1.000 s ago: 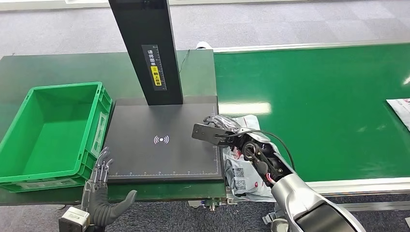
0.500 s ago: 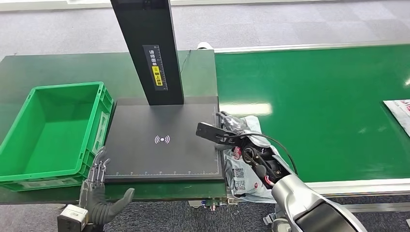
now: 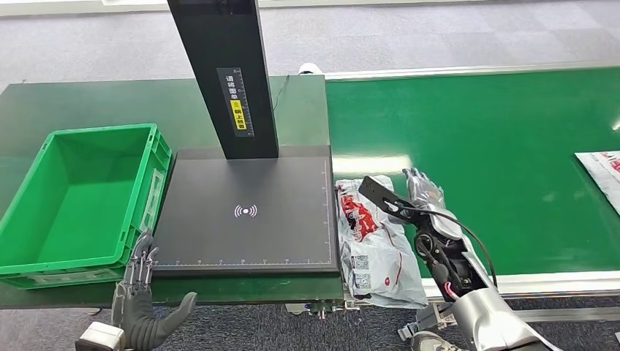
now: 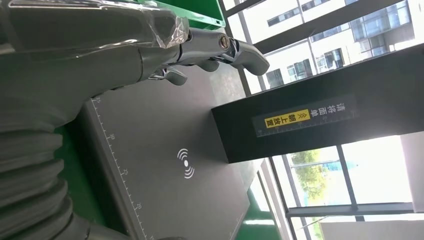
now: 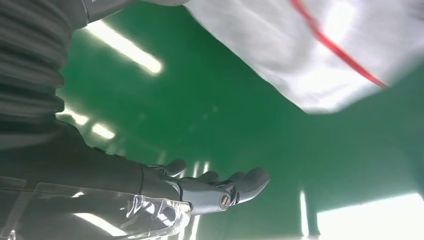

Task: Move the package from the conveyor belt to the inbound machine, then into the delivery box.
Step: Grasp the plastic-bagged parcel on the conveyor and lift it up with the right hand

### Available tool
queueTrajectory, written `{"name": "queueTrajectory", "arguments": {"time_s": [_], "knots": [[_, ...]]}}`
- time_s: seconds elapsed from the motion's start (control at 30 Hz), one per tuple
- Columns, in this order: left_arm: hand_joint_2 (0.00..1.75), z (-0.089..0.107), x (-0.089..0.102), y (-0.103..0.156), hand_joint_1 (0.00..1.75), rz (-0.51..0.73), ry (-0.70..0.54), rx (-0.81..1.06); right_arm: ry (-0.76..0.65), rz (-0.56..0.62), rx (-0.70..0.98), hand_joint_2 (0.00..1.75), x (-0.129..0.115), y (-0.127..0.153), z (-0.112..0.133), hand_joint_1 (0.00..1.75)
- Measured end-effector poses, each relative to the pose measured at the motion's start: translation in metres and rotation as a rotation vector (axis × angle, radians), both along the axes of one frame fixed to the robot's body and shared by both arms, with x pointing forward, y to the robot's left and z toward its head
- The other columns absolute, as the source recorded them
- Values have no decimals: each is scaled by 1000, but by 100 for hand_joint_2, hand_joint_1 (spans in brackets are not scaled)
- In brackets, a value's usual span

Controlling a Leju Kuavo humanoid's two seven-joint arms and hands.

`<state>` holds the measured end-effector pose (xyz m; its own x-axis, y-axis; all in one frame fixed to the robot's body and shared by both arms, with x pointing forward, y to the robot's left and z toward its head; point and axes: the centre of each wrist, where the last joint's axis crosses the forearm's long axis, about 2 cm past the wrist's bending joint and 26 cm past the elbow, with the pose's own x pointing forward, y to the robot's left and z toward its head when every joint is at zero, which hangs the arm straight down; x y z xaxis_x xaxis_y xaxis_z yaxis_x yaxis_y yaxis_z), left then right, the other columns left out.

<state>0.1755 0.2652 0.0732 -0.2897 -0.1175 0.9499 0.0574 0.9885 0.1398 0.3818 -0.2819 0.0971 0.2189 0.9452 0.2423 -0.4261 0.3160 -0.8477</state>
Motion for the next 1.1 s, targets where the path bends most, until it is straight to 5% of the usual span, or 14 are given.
{"name": "queueTrajectory", "arguments": {"time_s": [0.43, 0.47, 0.57, 0.73, 1.1], "knots": [[175, 0, 11, 1, 0, 1, -14, -17, 292, 207, 79, 175, -31, -36, -36, 3], [175, 0, 13, 1, 0, 0, -16, -19, 303, 220, 84, 175, -31, -36, -37, 20], [175, 0, 16, 0, 0, -2, -18, -22, 335, 248, 91, 175, -29, -36, -37, 120], [175, -1, 19, 1, 0, -2, -16, -21, 358, 286, 100, 175, -24, -35, -36, 168], [175, -2, 18, 4, 0, -2, -11, -21, 364, 326, 144, 175, -15, -31, -31, 175]]}}
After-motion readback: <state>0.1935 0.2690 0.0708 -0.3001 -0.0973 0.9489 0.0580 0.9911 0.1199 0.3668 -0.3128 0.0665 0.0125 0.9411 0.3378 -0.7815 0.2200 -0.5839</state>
